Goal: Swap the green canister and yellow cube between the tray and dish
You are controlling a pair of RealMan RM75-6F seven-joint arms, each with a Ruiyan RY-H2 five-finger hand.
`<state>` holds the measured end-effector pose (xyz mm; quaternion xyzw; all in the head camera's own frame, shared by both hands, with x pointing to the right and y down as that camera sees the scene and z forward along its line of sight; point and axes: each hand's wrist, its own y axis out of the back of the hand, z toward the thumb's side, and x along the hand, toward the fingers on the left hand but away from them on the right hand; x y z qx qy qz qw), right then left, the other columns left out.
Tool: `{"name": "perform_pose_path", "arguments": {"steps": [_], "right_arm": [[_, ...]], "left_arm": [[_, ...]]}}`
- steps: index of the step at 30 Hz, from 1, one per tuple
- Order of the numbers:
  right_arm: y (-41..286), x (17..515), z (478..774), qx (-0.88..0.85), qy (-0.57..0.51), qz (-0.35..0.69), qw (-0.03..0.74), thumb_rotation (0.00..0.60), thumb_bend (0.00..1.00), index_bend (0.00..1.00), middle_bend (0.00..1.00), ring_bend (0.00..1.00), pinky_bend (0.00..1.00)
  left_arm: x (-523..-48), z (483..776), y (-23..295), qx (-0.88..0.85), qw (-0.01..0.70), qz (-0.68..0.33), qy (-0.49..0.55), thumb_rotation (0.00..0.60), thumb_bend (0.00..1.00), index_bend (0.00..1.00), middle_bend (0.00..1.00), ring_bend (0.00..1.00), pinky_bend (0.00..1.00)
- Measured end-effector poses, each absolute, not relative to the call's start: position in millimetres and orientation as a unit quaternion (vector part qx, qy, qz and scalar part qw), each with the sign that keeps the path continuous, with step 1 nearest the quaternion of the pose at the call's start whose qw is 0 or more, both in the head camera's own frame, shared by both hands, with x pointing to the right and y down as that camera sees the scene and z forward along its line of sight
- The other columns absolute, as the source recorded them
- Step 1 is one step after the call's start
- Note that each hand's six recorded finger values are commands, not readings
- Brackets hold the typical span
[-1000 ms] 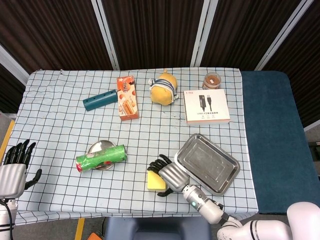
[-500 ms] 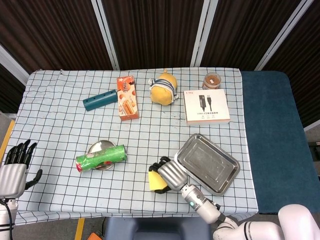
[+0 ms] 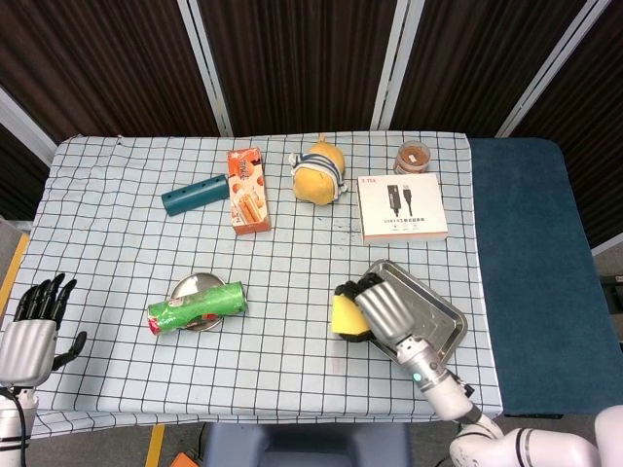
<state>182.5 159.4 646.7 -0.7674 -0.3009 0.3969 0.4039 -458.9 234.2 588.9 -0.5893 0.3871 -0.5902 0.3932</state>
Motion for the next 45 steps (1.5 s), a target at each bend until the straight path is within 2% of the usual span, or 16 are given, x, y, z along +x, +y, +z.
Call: {"name": "perform_pose_path", "arguments": {"steps": [6,9,15,18,20,23,25,32,39,45], "right_arm": [[160,217,640,-0.751,-0.318,0.415,0.404,0.6,0.27,0.64,0.57,0.56,0.43],[172,242,644,-0.737,-0.305,0.44,0.413,0.6,0.27,0.56,0.53,0.48,0.35],[185,274,649,-0.72,-0.278,0.484,0.413,0.6,0.26,0.38,0.36,0.29,0.18],[187,281,650,-0.717,-0.272,0.496,0.407,0.6,0.23,0.26,0.25,0.19,0.1],[188,284,650,-0.717,-0.266,0.502,0.404,0.6,0.19,0.13,0.15,0.11,0.05],[189,288,649,-0.718,-0.257,0.508,0.399,0.6,0.15,0.01,0.03,0.02,0.02],[188,291,647,-0.718,-0.257,0.51,0.398,0.6,0.13,0.0,0.0,0.0,0.01],[175,313,622,-0.697,-0.315,0.506,0.399,0.6,0.12,0.0,0.0,0.0,0.0],[169,368,589,-0.639,-0.405,0.519,0.397,0.6,0.07,0.0,0.0,0.0,0.0],[175,410,588,-0.594,-0.436,0.559,0.381,0.6,0.06,0.0,0.0,0.0,0.0]], "left_arm": [[-458,590,235,-0.592,0.392,-0.59,0.385,0.6,0.35,0.0,0.0,0.0,0.09],[-456,591,235,-0.592,0.392,-0.591,0.382,0.6,0.35,0.0,0.0,0.0,0.09],[-456,592,236,-0.593,0.39,-0.593,0.381,0.6,0.35,0.0,0.0,0.0,0.09],[-456,593,236,-0.594,0.388,-0.594,0.38,0.6,0.35,0.0,0.0,0.0,0.09],[-456,593,236,-0.594,0.388,-0.594,0.379,0.6,0.35,0.0,0.0,0.0,0.09],[-455,593,236,-0.595,0.388,-0.594,0.377,0.6,0.35,0.0,0.0,0.0,0.09],[-455,593,236,-0.595,0.389,-0.594,0.377,0.6,0.35,0.0,0.0,0.0,0.09],[-454,588,236,-0.593,0.397,-0.588,0.382,0.6,0.35,0.0,0.0,0.0,0.09],[-452,583,237,-0.594,0.401,-0.582,0.384,0.6,0.35,0.0,0.0,0.0,0.09],[-450,581,238,-0.587,0.411,-0.585,0.38,0.6,0.35,0.0,0.0,0.0,0.09]]}}
